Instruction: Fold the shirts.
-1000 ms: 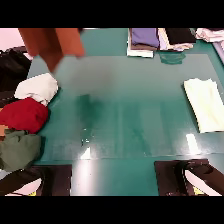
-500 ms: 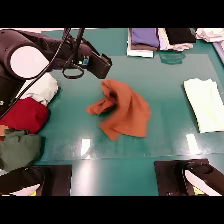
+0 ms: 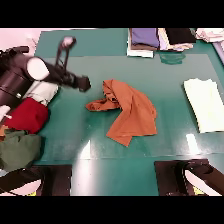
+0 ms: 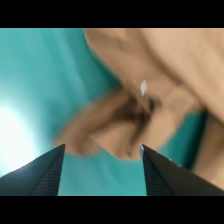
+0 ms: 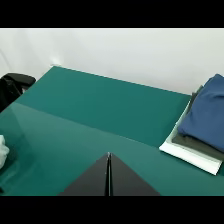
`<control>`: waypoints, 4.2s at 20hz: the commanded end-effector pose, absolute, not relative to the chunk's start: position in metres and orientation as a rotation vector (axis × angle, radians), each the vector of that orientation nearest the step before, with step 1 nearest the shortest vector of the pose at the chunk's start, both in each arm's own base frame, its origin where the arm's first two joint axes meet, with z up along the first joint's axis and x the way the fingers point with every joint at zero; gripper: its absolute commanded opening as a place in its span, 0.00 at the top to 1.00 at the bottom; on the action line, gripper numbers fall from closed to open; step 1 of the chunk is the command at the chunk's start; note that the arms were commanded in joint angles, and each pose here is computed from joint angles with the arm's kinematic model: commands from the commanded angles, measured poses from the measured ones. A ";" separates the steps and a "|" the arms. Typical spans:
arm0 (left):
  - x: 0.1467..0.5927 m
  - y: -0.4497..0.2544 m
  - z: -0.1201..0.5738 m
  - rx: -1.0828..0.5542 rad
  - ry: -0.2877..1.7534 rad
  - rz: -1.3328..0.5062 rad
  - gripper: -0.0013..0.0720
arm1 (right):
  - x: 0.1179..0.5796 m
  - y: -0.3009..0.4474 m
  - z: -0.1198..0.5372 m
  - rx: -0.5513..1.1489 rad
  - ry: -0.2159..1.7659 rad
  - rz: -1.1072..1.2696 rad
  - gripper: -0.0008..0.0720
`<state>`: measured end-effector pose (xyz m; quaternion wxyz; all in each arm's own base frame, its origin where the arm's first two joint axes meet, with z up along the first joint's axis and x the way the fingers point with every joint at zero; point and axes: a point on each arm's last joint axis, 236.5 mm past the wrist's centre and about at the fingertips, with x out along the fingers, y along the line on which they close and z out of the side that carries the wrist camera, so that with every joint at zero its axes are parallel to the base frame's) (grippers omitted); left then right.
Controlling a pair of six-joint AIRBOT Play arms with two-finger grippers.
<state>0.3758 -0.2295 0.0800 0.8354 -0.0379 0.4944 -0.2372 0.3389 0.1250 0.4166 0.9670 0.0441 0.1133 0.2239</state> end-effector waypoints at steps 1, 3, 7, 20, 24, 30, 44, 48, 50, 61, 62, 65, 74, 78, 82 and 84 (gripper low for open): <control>0.342 -0.253 0.018 -0.339 1.175 -0.564 0.22 | 0.343 0.126 0.403 0.092 0.264 0.454 0.97; 0.339 -0.259 0.006 -0.409 1.164 -0.573 0.22 | 0.345 0.128 0.395 0.099 0.282 0.458 0.97; 0.350 -0.263 -0.011 -0.399 1.136 -0.571 0.22 | 0.350 0.129 0.379 0.103 0.319 0.456 0.97; 0.391 -0.255 -0.008 -0.309 1.038 -0.555 0.94 | 0.335 0.120 0.295 0.030 0.616 0.436 0.97; 0.430 -0.193 0.040 -0.269 0.926 -0.468 0.94 | 0.312 0.095 0.182 0.073 0.939 0.359 0.97; 0.421 -0.162 0.027 -0.169 0.998 -0.432 0.94 | 0.278 0.091 -0.004 0.402 1.358 0.289 0.26; 0.425 -0.149 0.044 -0.151 0.964 -0.398 0.94 | 0.359 0.183 -0.037 0.274 1.314 0.529 0.97; 0.447 -0.100 0.151 -0.144 0.711 -0.307 0.94 | 0.396 0.119 0.095 0.064 1.031 0.445 0.97; 0.442 -0.076 0.225 -0.140 0.546 -0.269 0.94 | 0.399 0.087 0.177 0.031 0.846 0.379 0.97; 0.303 -0.073 0.418 -0.063 0.117 -0.307 0.95 | 0.277 0.018 0.414 -0.056 0.253 0.130 0.97; 0.308 -0.073 0.405 -0.061 0.157 -0.307 0.95 | 0.278 0.017 0.401 -0.051 0.280 0.127 0.97; 0.326 -0.070 0.398 -0.079 0.146 -0.291 0.95 | 0.292 0.013 0.367 -0.027 0.355 0.127 0.97; 0.228 -0.074 0.532 -0.014 -0.158 -0.320 0.95 | 0.270 0.020 0.435 -0.089 0.258 0.138 0.97; 0.174 -0.074 0.572 0.011 -0.282 -0.325 0.95 | 0.243 0.027 0.464 -0.124 0.199 0.139 0.97; 0.183 -0.077 0.556 0.016 -0.217 -0.335 0.95 | 0.231 0.029 0.478 -0.083 0.167 0.133 0.97; 0.224 -0.078 0.518 0.000 -0.093 -0.338 0.95 | 0.248 0.027 0.461 -0.022 0.228 0.135 0.97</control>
